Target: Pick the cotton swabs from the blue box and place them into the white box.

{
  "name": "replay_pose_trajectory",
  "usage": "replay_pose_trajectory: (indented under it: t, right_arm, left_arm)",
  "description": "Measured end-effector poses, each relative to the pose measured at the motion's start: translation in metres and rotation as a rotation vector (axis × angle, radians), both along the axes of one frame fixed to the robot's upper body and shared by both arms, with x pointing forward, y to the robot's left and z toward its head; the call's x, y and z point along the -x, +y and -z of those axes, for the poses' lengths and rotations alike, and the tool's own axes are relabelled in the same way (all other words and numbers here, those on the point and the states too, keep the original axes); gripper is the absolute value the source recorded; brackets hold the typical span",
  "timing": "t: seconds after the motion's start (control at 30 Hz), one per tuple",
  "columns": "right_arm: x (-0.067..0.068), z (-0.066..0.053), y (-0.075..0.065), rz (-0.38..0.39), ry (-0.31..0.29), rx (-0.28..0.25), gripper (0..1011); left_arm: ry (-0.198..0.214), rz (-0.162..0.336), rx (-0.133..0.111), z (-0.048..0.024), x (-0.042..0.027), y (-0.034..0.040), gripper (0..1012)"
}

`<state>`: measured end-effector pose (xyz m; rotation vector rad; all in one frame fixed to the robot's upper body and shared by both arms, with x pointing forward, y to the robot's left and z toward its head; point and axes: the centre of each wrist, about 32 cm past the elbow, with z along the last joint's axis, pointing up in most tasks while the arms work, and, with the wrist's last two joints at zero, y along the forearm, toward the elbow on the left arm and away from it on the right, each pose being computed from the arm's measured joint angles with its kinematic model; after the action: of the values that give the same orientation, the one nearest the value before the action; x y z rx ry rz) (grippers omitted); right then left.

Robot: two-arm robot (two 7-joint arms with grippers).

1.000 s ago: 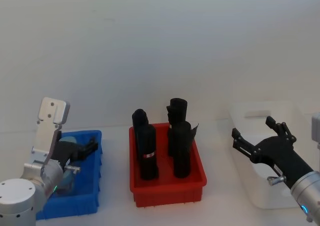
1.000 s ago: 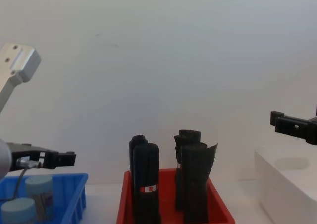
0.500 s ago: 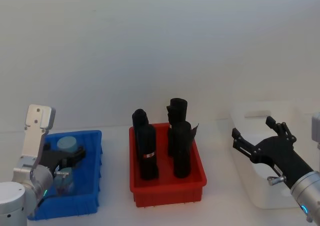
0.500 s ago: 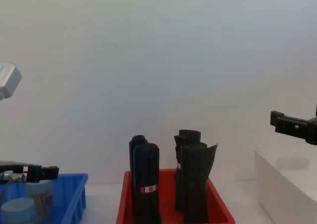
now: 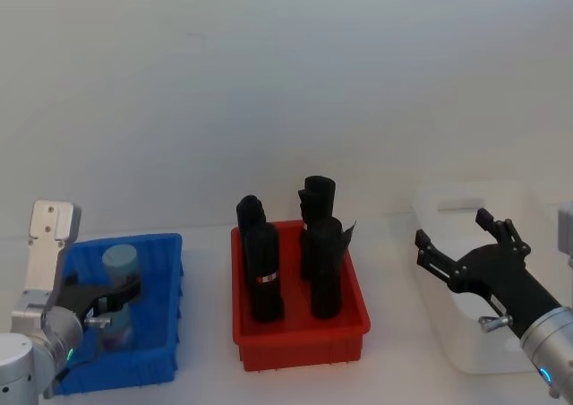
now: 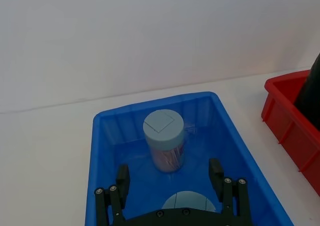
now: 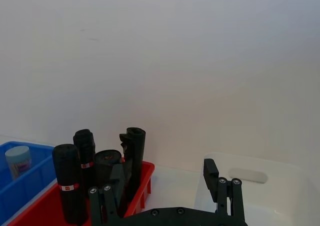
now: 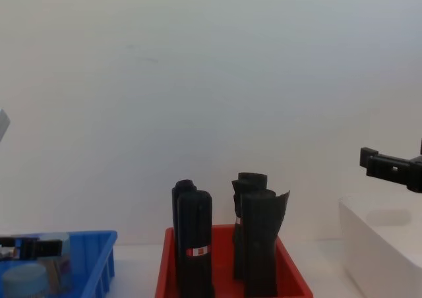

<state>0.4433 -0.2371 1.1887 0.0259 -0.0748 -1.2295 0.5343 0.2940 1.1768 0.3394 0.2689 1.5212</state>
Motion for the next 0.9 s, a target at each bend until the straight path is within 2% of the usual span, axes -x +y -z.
replay_pose_trajectory:
  t: [0.43, 0.9]
  right_arm:
    - [0.000, 0.000, 0.000, 0.000, 0.000, 0.000, 1002]
    - [0.000, 0.000, 0.000, 0.000, 0.000, 0.000, 1002]
  left_arm:
    - [0.029, -0.019, 0.021, 0.0073, 0.0025, 0.0052, 1004]
    - [0.031, -0.018, 0.047, 0.0074, 0.0103, 0.0051, 1004]
